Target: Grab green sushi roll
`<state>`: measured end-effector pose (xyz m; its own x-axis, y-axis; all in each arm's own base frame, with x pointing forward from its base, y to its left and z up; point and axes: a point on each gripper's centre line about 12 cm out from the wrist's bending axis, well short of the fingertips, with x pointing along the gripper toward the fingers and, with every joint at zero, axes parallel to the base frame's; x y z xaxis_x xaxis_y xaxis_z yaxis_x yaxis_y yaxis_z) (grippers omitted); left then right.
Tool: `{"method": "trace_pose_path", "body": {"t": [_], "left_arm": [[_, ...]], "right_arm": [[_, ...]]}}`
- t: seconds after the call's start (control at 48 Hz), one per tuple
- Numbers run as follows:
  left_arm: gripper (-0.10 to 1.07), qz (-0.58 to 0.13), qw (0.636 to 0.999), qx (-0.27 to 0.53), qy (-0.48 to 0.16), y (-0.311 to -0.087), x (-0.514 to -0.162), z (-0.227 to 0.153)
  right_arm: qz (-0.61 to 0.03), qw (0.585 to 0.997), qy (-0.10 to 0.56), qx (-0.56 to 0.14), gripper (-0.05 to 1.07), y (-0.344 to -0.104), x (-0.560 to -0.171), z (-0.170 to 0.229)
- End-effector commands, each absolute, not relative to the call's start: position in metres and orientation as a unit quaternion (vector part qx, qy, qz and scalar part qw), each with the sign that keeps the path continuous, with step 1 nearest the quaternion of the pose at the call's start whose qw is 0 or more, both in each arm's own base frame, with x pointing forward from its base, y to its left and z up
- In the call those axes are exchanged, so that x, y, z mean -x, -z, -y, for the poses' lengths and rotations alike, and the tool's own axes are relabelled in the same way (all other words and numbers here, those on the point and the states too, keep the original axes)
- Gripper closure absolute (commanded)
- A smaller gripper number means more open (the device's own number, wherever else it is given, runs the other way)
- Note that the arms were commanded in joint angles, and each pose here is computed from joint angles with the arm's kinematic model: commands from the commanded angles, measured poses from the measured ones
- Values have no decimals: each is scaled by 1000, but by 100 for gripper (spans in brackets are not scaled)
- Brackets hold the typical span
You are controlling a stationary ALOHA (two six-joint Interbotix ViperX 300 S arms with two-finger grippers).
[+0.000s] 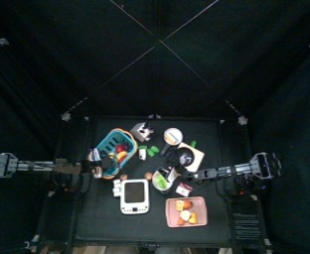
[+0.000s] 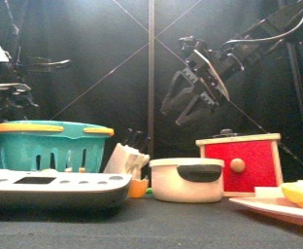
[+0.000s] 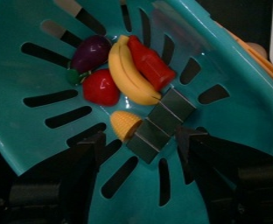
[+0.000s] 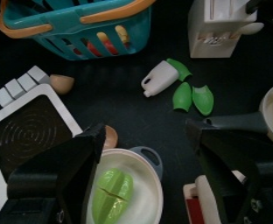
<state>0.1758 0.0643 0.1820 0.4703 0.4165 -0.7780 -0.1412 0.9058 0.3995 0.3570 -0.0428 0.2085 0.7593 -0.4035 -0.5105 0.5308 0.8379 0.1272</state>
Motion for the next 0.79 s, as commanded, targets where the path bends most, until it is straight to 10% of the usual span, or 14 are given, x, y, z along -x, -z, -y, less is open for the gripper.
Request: {"method": "trace_pose_path", "body": {"t": [0.0,0.354,0.771], "left_arm": [[1,-470,855,-136,-173,-200,-185,-70],[1,-486,824,-246,-158,-241,-209,-111],[0,-574,795,-194,26,-196,-220,-106]], "right_arm": [[-227,931,251,-135,1,-217,-359,45],[-233,928,258,-134,1,-212,-367,50],[-244,925,257,-136,1,-204,-368,53]]}}
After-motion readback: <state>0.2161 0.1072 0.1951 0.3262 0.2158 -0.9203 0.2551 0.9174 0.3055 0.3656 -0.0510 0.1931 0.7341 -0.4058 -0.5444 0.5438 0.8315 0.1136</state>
